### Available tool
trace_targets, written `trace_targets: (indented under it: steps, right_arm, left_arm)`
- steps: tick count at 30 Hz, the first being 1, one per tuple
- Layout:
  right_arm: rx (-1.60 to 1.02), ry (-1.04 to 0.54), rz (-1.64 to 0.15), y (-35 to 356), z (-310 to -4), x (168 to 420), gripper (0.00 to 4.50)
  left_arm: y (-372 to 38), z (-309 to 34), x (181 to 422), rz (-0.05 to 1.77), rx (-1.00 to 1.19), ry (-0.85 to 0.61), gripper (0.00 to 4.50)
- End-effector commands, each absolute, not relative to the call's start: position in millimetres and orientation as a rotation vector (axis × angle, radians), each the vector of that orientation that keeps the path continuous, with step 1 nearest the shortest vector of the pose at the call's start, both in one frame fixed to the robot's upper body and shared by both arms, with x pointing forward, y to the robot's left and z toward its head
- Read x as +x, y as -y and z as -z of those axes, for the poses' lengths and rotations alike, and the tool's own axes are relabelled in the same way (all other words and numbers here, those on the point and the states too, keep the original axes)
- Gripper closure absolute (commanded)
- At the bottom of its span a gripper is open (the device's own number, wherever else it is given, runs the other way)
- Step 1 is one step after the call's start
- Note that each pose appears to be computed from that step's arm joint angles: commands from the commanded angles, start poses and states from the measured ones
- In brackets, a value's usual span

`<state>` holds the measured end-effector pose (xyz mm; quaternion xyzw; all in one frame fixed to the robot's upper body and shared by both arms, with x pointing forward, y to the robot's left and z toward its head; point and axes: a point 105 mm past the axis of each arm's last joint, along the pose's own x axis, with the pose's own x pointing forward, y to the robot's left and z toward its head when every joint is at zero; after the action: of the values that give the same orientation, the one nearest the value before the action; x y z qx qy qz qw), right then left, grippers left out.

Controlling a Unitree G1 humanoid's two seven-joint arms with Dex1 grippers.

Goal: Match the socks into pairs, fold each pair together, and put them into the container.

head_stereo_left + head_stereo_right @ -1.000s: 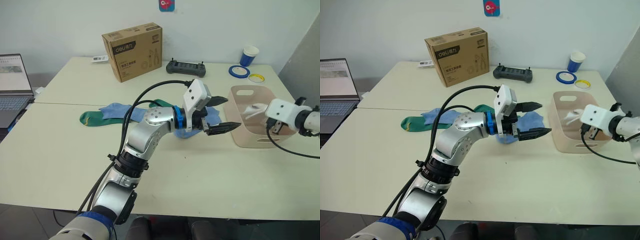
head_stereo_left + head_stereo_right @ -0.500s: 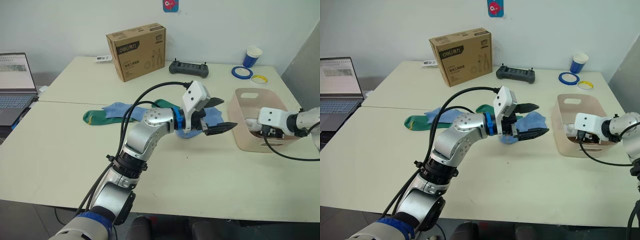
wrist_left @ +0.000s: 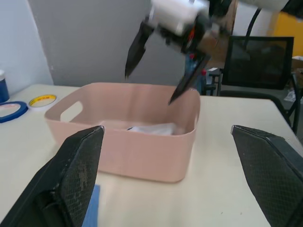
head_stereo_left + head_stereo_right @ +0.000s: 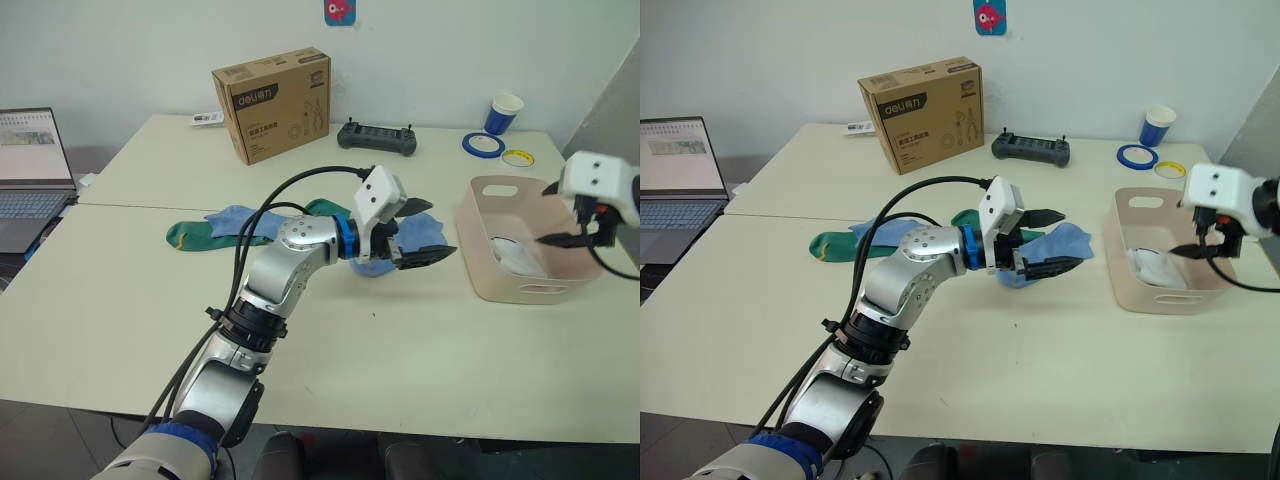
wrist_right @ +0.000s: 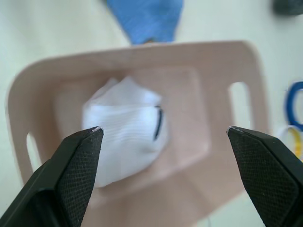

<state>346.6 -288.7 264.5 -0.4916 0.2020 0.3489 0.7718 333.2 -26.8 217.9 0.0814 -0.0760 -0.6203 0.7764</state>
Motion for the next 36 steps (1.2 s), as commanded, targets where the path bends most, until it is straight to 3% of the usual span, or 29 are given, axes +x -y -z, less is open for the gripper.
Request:
trace_targets:
  steps: [1, 8, 11, 14, 17, 21, 25, 28, 36]
  right_arm:
    - [-0.987, -0.262, -0.714, 273, -296, 345, 0.02]
    - [-0.585, 0.1, -0.691, 191, -280, 334, 0.02]
    - [-0.429, 0.151, -0.579, 159, -240, 326, 0.02]
    - [-0.385, 0.128, -0.455, 152, -204, 318, 0.02]
    - [-0.378, 0.056, -0.359, 155, -156, 305, 0.02]
    - [-0.364, 0.001, -0.201, 166, -115, 290, 0.02]
    - [-0.264, -0.037, -0.208, 161, -96, 270, 0.02]
    - [-0.243, -0.048, -0.223, 159, -88, 261, 0.02]
    - [-0.204, -0.039, -0.256, 155, -84, 262, 0.02]
  left_arm:
    - [9, -231, 341, 1.284, 0.202, 0.232, 0.0]
    - [-59, -209, 364, 1.039, 0.195, 0.181, 0.0]
    - [-95, -191, 368, 0.872, 0.171, 0.178, 0.0]
    - [-121, -177, 367, 0.736, 0.133, 0.187, 0.0]
    - [-143, -147, 355, 0.631, 0.137, 0.152, 0.0]
    - [-173, -114, 339, 0.47, 0.149, 0.1, 0.0]
    - [-195, -95, 322, 0.341, 0.152, 0.045, 0.0]
    - [-194, -93, 310, 0.343, 0.136, 0.044, 0.0]
    - [-193, -93, 304, 0.359, 0.108, 0.043, 0.0]
